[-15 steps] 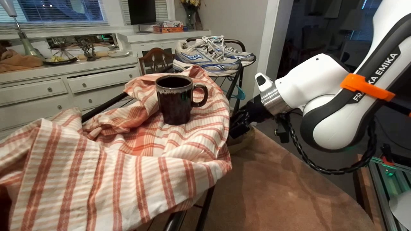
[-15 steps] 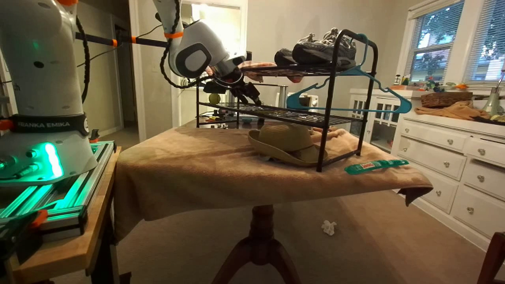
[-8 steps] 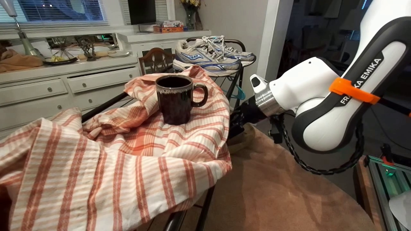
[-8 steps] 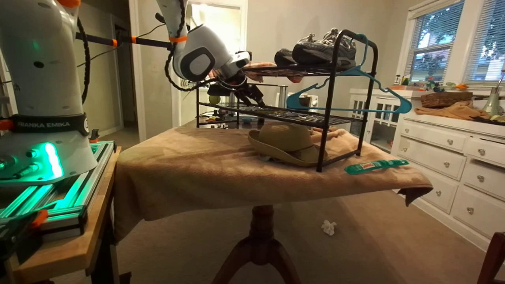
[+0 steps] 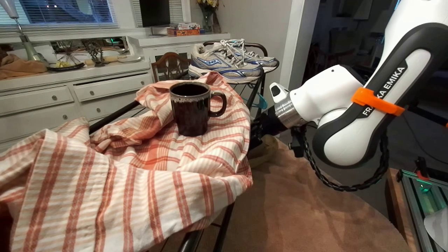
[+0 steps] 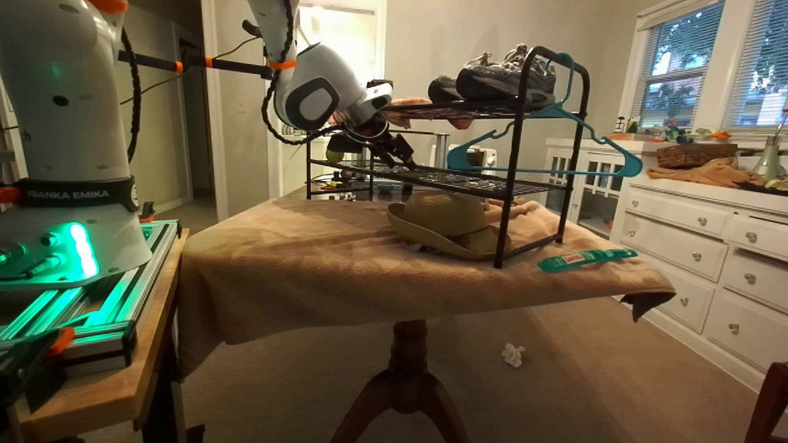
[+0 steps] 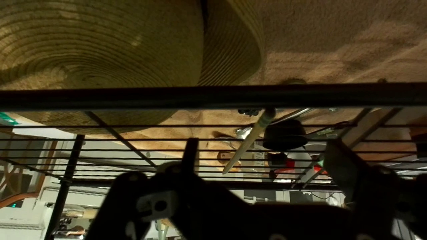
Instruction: Put the yellow pencil in the brown mug.
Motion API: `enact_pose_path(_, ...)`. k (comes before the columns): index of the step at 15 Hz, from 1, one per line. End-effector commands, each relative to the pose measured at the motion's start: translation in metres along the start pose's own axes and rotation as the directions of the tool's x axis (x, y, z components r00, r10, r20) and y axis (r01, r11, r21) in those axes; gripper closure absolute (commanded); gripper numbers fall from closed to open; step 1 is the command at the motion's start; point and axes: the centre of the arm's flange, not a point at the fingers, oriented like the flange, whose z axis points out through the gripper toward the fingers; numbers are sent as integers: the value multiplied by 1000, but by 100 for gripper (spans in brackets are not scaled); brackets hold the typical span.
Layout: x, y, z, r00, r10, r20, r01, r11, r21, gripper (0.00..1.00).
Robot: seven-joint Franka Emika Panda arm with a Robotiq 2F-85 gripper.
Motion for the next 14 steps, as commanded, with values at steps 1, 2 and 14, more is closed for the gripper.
enact_pose_path(1, -4, -3, 9, 1000, 14, -16, -15, 1000, -12, 25)
enact_pose_path(2, -5, -3, 9, 1000, 15, -17, -15, 1000, -14, 22)
enact_pose_path(14, -13, -6, 15, 1000, 16, -9, -16, 1000, -14, 54)
